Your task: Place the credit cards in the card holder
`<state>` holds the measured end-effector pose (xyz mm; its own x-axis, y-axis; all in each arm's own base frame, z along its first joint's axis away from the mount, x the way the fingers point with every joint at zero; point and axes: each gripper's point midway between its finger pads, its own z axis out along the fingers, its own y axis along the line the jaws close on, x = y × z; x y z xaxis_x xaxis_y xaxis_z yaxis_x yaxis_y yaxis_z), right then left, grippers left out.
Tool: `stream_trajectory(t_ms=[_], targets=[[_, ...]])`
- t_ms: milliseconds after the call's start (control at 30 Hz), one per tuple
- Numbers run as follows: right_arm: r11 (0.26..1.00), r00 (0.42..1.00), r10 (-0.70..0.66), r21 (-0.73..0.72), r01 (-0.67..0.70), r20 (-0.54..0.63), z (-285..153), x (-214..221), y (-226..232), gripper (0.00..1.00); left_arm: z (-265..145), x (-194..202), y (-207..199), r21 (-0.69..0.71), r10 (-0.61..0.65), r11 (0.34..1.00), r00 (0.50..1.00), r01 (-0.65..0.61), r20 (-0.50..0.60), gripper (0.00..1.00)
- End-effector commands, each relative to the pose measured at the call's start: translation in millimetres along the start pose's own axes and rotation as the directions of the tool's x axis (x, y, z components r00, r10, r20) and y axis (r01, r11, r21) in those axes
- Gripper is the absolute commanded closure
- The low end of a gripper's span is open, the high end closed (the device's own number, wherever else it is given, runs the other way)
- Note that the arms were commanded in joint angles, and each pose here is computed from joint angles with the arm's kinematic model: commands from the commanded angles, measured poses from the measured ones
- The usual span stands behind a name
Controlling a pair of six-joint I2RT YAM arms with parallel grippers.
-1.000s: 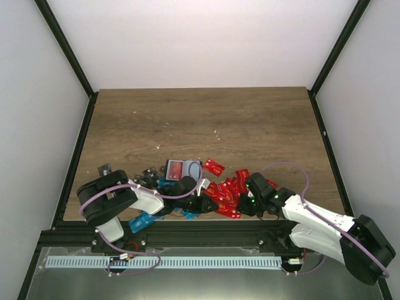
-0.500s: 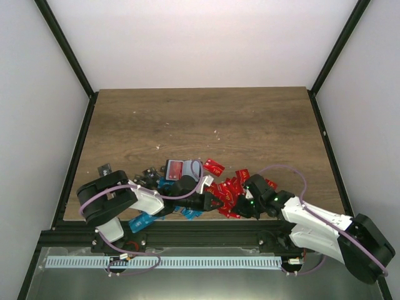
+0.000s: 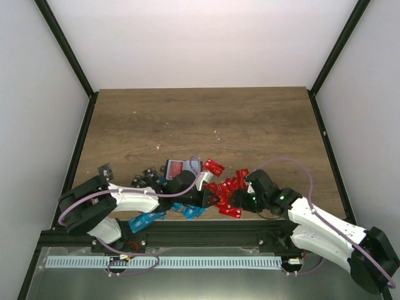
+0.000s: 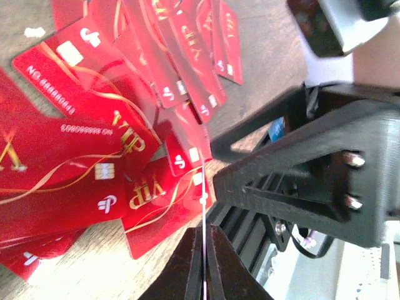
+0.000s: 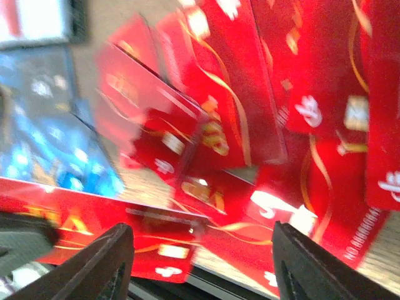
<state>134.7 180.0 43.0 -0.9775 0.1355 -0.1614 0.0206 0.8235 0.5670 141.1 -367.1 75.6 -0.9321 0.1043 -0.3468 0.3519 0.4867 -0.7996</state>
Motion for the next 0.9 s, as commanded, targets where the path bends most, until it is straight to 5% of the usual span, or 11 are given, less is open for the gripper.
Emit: stream_trajectory(t_ms=[0,133,367,467,867], targets=[[0.987,0.98,-0.138,-0.06,0.148,0.14,-28,-34,39,0.3,-12,-8,0,-0.049,0.148,0.987,0.986,-0.152,-0.075,0.96],[0.956,0.956,-0.209,-0.165,0.244,0.205,-37,-44,69,0.17,-36,-15,0,-0.068,0.202,0.975,0.972,-0.211,-0.118,0.96],[0.78,0.853,-0.375,-0.373,0.501,0.362,-63,-46,129,0.15,-71,-11,-45,0.147,0.24,0.965,0.955,-0.216,-0.173,0.96],[0.696,0.818,-0.417,-0.439,0.568,0.397,-76,-39,147,0.16,-82,-12,-58,0.181,0.25,0.959,0.952,-0.218,-0.177,0.96],[0.545,0.77,-0.507,-0.548,0.634,0.387,-106,-17,172,0.35,-99,-15,-80,0.229,0.295,0.94,0.937,-0.251,-0.184,0.96]])
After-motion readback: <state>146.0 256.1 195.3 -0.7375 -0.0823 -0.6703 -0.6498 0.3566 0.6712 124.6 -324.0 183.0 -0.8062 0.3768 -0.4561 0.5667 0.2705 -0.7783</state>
